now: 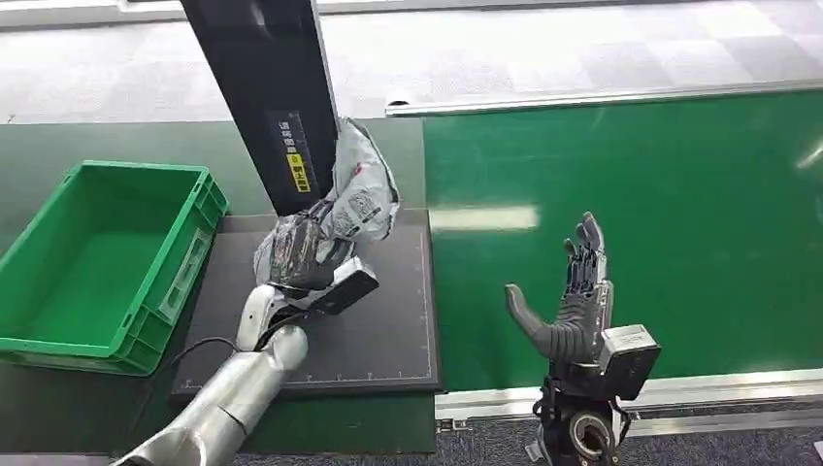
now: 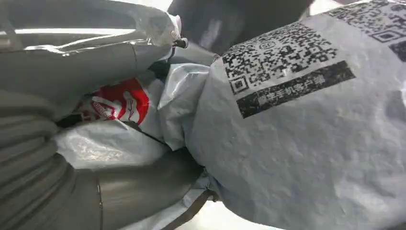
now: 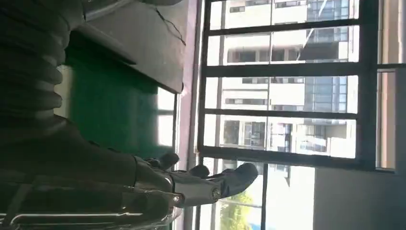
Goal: Moved the parcel from conveyor to table for the left to box.
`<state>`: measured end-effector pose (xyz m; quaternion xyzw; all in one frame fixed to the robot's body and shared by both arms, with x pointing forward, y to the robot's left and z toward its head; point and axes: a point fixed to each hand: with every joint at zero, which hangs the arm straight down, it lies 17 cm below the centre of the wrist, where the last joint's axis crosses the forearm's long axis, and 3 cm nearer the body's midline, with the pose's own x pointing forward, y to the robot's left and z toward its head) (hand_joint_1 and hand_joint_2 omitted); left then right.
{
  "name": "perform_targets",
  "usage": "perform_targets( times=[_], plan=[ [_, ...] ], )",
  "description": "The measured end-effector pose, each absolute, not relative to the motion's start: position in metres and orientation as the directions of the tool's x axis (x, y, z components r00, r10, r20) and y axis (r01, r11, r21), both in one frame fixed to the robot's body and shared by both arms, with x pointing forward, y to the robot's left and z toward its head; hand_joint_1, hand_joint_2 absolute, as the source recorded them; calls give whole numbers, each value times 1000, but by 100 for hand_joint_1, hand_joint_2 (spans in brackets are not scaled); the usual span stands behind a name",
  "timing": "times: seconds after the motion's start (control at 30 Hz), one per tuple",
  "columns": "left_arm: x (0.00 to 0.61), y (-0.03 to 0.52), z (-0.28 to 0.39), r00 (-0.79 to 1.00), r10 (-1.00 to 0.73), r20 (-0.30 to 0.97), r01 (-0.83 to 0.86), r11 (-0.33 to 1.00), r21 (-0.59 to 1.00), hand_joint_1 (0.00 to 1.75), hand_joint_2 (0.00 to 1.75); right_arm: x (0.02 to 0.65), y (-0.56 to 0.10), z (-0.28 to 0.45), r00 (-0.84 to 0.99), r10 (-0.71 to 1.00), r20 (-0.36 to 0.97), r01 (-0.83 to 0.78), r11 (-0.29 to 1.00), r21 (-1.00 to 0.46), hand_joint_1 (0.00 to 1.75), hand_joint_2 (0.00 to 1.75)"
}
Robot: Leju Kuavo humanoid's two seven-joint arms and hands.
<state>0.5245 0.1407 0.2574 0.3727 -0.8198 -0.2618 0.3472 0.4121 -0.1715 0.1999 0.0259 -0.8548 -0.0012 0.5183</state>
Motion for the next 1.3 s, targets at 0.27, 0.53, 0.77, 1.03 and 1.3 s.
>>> perform_targets(
  times=[0.27,0.53,0.77,1.03,1.3],
  plan=[
    [444,152,354,-674,-701,234,-582,698,417,175,175,407,-181,197,-461,-33,887,-14,999,30,0,175],
    [378,278,434,-491,-852,178,-854,512,91,175,175,390,-194,195,-468,-6,884,37,999,26,0,175],
    [455,403,422,157,-987,12,-896,-138,422,175,175,390,-189,202,-482,-32,875,-1,999,37,0,175],
    [468,478,404,313,-946,82,-833,-232,501,175,175,394,-185,211,-499,-45,866,-15,999,44,0,175],
    [537,541,355,513,-856,65,-629,-323,708,175,175,407,-170,220,-508,-90,857,-66,996,66,0,175]
  ],
)
